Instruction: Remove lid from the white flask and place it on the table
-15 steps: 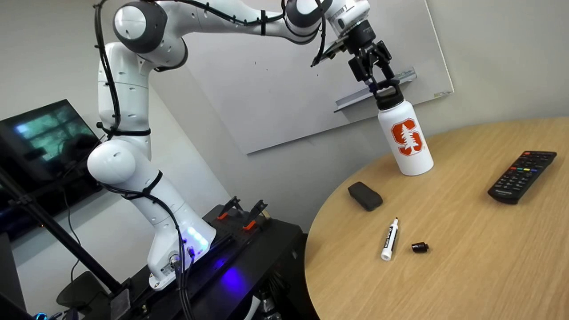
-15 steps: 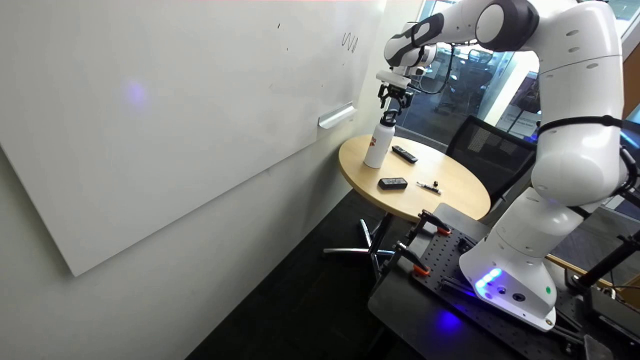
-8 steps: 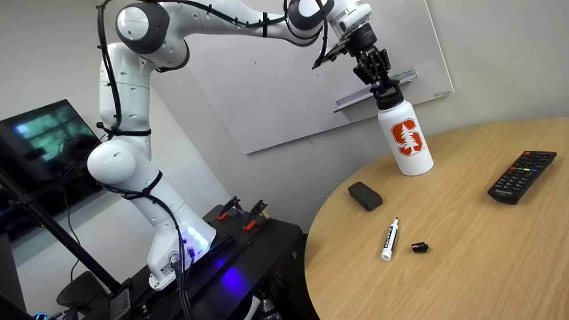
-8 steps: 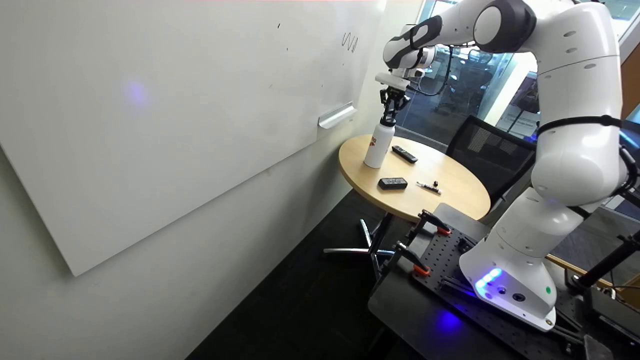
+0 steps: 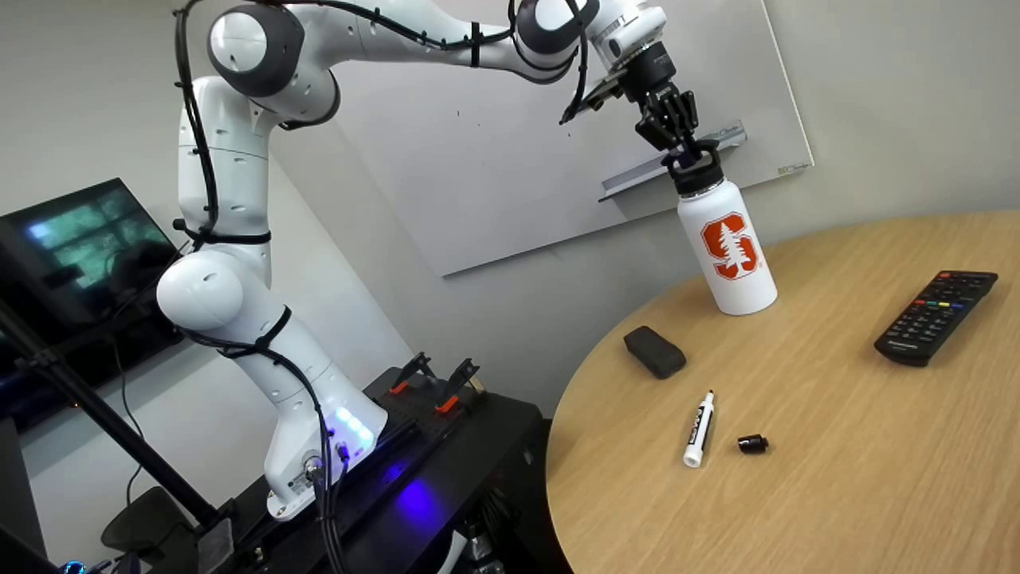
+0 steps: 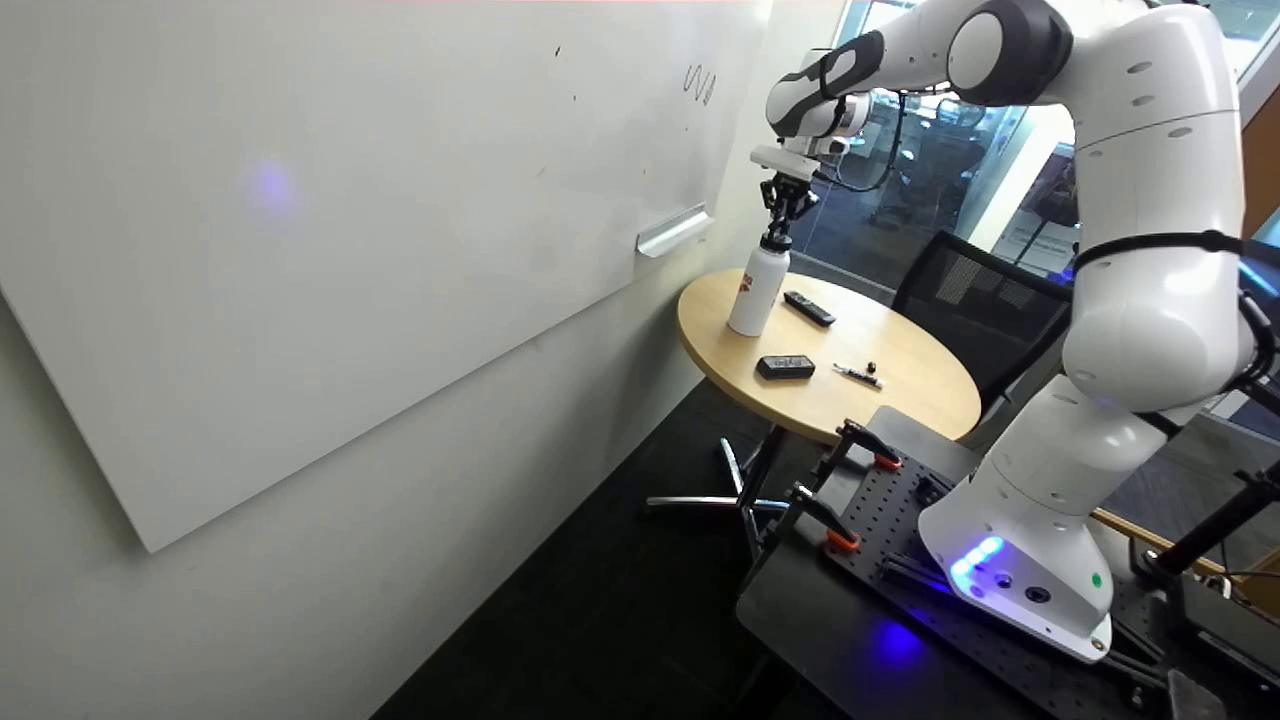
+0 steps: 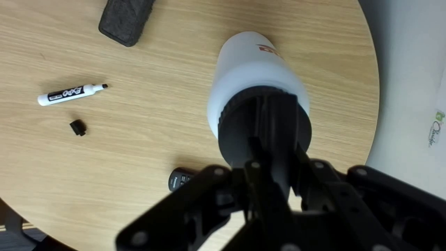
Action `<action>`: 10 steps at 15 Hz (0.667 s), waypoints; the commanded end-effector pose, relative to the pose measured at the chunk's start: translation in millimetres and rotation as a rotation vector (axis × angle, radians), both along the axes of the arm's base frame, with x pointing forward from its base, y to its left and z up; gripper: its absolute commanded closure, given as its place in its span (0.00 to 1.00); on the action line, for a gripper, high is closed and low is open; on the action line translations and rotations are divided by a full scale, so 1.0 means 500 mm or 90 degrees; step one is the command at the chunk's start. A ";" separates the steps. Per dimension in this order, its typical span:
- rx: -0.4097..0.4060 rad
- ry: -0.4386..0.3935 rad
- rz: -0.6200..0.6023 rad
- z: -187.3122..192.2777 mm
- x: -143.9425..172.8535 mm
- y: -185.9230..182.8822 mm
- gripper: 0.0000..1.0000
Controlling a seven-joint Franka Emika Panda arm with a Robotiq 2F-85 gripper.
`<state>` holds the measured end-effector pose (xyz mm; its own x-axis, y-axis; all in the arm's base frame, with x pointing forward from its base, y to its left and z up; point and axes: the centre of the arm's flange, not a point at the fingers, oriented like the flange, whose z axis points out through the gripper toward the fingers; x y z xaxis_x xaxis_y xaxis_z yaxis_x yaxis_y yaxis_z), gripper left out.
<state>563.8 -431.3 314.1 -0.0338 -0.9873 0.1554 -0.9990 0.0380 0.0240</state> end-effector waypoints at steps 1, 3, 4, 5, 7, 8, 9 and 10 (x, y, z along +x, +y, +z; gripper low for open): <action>0.003 0.002 0.003 0.032 -0.006 0.011 0.95; 0.005 -0.002 0.007 0.041 -0.009 0.014 0.95; 0.005 -0.004 0.009 0.045 -0.010 0.016 0.95; 0.005 -0.007 0.010 0.051 -0.011 0.017 0.95; 0.003 -0.015 0.013 0.064 -0.016 0.019 0.95; 0.002 -0.018 0.014 0.072 -0.020 0.019 0.95; 0.000 -0.022 0.016 0.083 -0.025 0.019 0.95; -0.002 -0.024 0.016 0.093 -0.032 0.017 0.95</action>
